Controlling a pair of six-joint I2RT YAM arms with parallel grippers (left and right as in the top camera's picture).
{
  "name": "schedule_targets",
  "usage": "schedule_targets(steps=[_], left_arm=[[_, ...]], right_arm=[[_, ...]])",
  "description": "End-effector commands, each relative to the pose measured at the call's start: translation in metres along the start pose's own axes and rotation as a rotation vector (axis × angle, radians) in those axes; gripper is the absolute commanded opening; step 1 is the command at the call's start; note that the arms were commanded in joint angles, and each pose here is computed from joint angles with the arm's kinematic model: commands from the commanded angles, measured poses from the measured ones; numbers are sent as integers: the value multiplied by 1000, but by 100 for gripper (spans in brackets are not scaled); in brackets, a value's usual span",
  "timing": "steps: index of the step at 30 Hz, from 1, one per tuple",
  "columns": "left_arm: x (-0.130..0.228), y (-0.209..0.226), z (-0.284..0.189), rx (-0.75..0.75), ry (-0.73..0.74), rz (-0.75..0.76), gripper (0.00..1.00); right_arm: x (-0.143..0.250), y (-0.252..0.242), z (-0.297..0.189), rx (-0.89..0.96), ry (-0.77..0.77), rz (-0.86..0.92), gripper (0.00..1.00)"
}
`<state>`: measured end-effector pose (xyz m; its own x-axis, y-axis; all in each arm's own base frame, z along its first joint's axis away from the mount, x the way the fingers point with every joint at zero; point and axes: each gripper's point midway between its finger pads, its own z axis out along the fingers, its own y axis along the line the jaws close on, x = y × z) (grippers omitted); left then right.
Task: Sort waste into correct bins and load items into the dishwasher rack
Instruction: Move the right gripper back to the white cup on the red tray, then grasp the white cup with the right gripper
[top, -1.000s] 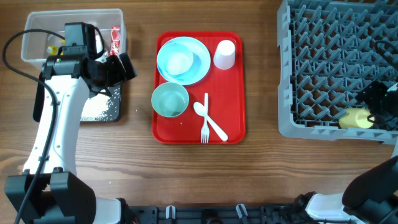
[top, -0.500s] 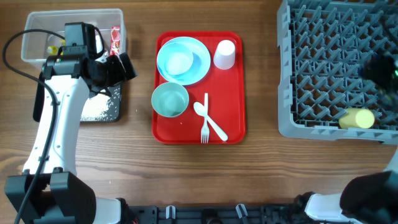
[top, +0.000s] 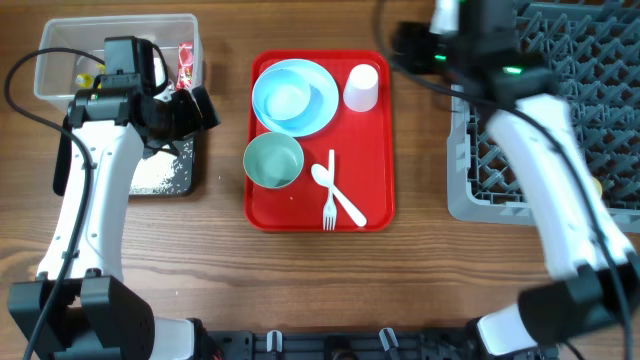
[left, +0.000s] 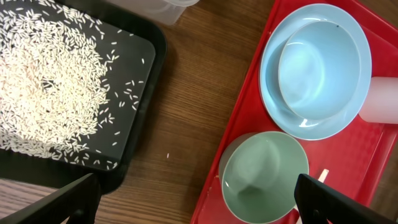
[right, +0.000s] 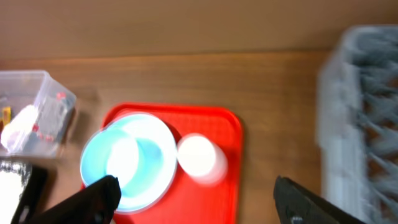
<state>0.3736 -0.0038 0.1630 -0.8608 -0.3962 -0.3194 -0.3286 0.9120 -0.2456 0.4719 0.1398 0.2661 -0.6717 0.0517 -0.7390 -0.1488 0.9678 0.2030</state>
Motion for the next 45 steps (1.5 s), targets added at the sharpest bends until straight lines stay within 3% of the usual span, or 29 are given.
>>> schedule_targets(steps=[1, 7, 14, 29, 36, 45], left_arm=[[-2, 1, -2, -6, -7, -1, 100], [0, 2, -2, -9, 1, -2, 100], [0, 2, -2, -9, 0, -2, 100], [-2, 2, -2, -7, -4, -1, 100], [-1, 3, 1, -11, 5, -2, 100], [-3, 2, 2, -8, -3, -1, 100]], right_arm=[[28, -1, 68, 55, 70, 35, 84], [88, -9, 143, 56, 217, 37, 84], [118, -16, 173, 64, 279, 34, 84], [139, -10, 194, 16, 316, 26, 83], [135, -10, 195, 14, 300, 12, 76], [118, -8, 188, 7, 254, -44, 75]])
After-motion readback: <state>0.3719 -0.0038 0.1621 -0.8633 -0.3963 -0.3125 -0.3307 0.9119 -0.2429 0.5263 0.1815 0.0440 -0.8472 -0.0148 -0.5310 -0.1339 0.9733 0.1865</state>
